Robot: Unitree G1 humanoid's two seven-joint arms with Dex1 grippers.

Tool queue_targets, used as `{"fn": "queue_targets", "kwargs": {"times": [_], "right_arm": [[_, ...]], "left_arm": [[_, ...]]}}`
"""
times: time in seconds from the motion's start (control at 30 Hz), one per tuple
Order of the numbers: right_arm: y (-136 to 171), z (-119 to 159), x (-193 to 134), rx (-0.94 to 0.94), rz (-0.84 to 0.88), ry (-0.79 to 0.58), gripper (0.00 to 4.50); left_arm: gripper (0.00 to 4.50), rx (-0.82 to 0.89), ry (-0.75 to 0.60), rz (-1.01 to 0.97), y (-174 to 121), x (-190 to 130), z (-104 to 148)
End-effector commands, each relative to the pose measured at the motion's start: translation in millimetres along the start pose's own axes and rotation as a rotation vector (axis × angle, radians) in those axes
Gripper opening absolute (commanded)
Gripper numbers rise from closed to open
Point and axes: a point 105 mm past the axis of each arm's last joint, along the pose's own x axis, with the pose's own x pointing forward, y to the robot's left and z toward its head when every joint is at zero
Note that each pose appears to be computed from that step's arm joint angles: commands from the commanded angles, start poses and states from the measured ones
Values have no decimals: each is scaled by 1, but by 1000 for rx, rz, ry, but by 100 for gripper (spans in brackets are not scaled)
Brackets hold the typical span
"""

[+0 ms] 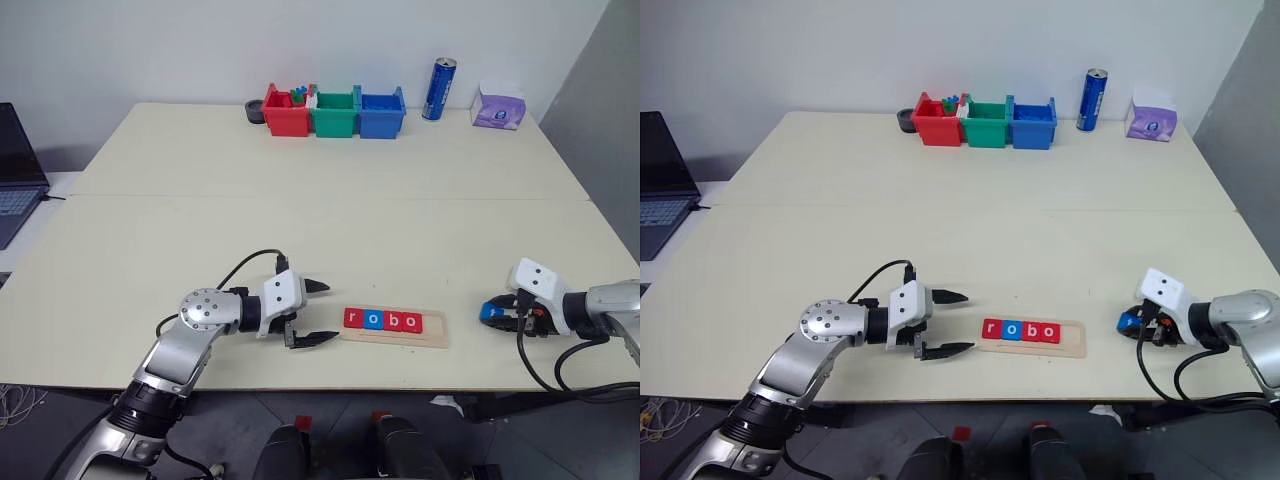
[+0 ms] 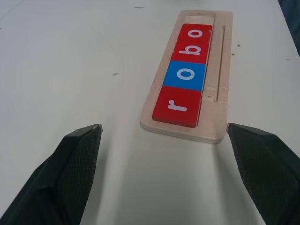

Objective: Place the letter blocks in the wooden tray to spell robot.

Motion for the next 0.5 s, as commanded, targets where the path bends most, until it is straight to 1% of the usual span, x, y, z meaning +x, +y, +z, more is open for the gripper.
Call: {"fn": "queue_targets", "kwargs": {"times": [0.03,0.13,0.27,0.5], "right_arm": [[13,31,-2,-109,38,-47,146],[19,37,4,-136,50,-37,146],[37,41,18,-142,128,-31,146],[40,49,33,-164,150,-50,146]], "left_arm": [[450,38,-19,11,2,-3,10],[450,38,-21,9,3,-2,10],[450,37,-24,14,4,-1,9],[450,37,-25,20,3,-2,8]]}}
